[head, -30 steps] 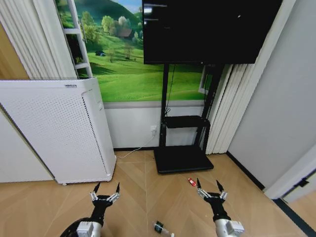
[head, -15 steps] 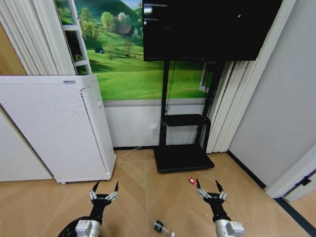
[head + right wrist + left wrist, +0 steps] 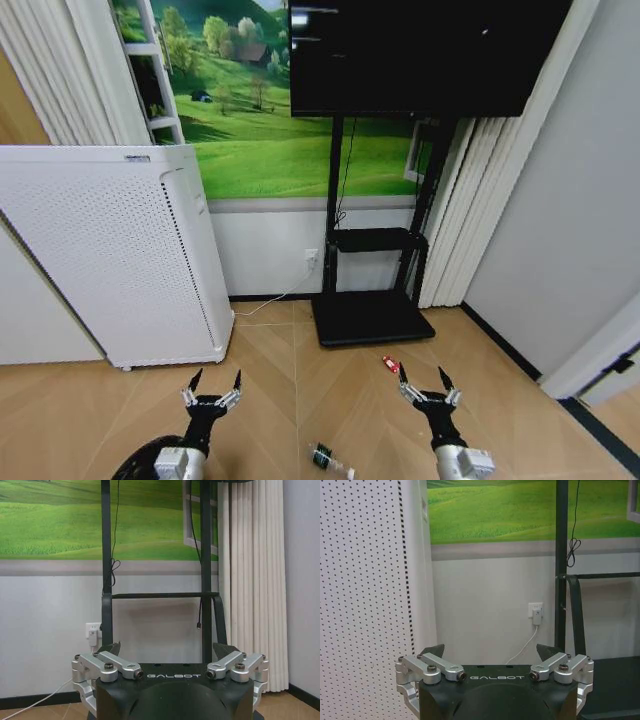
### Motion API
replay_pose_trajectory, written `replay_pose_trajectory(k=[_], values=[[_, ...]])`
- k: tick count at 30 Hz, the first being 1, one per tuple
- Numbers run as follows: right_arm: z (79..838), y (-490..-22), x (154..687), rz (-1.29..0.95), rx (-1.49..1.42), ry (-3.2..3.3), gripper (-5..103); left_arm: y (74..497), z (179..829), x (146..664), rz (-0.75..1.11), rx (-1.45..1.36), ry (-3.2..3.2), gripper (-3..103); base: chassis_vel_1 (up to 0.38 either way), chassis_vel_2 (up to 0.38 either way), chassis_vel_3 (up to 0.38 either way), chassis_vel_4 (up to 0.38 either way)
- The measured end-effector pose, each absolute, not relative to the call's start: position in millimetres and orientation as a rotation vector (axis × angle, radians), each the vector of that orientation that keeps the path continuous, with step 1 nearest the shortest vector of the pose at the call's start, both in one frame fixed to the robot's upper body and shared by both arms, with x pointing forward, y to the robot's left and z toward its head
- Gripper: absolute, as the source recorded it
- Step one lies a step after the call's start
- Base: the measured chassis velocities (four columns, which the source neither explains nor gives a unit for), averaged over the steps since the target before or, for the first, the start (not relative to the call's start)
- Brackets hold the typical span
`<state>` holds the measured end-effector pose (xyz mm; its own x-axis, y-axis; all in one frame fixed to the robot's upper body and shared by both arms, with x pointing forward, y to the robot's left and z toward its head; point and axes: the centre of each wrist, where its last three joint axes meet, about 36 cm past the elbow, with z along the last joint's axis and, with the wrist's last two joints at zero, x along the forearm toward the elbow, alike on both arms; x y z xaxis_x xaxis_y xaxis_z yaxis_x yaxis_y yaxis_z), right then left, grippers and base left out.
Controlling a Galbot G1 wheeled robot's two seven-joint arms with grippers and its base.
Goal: Pick up the trash bin and place the garbage on the floor into it.
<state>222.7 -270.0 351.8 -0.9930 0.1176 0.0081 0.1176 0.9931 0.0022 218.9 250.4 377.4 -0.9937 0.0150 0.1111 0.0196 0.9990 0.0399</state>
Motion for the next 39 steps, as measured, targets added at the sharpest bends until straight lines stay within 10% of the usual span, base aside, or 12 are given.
replay_pose_trajectory(k=[39], values=[[344, -270, 220, -0.010, -0.211, -3.100, 100, 251, 366, 219, -0.110, 0.004, -3.034, 100, 0.000, 0.000, 0.000, 0.000]])
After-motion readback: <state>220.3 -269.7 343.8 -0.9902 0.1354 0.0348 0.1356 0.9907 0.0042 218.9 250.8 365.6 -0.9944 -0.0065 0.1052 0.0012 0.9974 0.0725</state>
